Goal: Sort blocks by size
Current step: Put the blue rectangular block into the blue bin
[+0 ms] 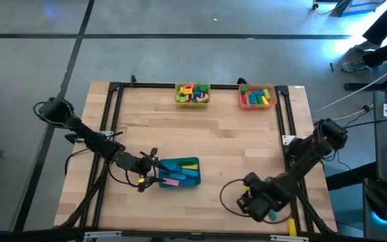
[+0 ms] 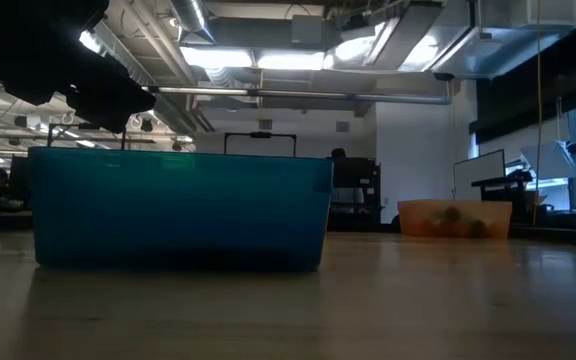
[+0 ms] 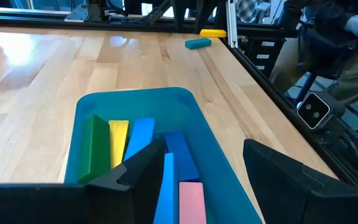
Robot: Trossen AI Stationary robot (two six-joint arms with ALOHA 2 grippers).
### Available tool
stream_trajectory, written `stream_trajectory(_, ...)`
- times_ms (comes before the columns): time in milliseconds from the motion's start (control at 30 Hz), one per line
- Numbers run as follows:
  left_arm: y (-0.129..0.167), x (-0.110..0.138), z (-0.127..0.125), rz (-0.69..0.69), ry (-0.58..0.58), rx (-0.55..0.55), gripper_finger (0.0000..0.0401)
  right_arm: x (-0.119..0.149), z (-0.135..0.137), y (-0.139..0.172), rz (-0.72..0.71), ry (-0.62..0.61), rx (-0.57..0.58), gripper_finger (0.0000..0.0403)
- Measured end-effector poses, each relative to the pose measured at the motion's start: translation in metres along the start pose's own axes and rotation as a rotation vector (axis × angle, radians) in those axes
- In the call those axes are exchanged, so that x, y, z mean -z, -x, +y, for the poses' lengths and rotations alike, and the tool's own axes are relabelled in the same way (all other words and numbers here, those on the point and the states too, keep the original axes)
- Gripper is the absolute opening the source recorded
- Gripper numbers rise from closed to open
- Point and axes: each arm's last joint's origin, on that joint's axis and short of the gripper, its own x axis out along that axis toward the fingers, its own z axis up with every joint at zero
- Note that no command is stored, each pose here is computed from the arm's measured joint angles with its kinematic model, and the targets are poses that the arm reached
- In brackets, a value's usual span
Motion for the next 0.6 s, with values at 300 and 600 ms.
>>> stream_trajectory(300,0.0,0.0,0.0,0.0,0.0,0.0,0.0202,0.038,-0.015,0.002,0.11,-0.191,0.107,0.033)
stream_trajectory(600,0.0,0.0,0.0,0.002,0.002,0.0,0.0202,0.053,-0.016,-0.016,0.148,-0.224,0.204,0.0316)
